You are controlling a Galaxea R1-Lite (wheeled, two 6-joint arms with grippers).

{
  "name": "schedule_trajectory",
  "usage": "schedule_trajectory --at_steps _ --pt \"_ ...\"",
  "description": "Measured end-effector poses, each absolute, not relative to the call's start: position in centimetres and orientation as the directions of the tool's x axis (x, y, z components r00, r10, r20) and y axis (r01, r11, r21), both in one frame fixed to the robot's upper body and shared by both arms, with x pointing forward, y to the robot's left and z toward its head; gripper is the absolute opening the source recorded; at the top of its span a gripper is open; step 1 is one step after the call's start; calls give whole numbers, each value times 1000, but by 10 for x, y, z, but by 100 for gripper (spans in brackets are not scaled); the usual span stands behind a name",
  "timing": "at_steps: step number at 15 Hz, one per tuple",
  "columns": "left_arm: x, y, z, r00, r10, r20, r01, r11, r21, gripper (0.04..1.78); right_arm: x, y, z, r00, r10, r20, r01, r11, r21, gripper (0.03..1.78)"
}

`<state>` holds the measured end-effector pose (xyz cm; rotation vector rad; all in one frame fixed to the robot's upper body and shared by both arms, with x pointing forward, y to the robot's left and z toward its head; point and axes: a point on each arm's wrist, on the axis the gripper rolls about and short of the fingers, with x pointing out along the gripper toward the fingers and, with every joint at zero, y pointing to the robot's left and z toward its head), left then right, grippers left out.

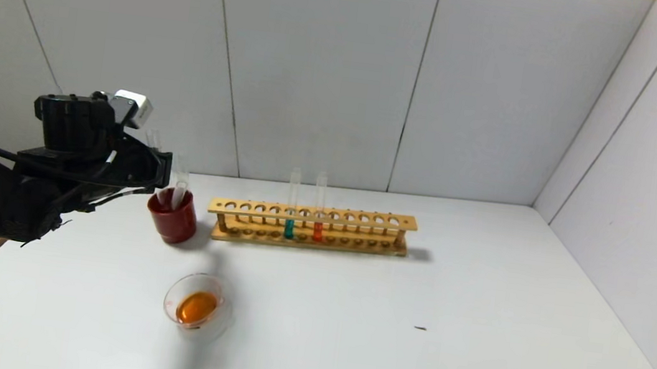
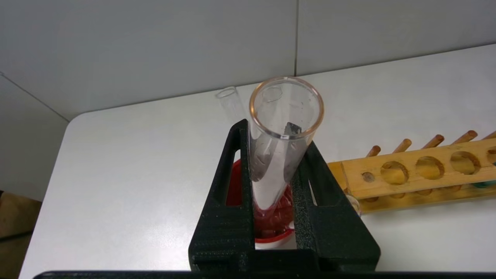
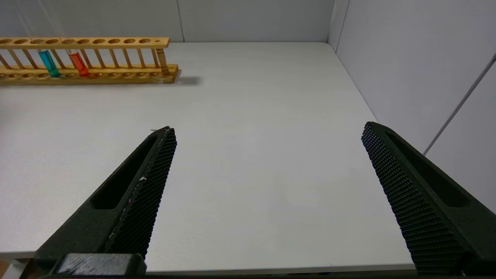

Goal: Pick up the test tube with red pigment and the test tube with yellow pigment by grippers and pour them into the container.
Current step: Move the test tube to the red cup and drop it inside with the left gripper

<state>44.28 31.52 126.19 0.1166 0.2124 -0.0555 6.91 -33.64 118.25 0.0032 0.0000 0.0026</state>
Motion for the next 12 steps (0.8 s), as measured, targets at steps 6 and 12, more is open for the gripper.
schedule_trajectory --at_steps 6,12 --pt "454 327 1244 974 -14 -227 39 993 108 32 69 -336 1182 1000 2 0 -2 1000 3 175" --pt "459 328 1230 966 -17 -258 46 993 106 32 69 -336 1182 1000 2 0 -2 1000 3 175"
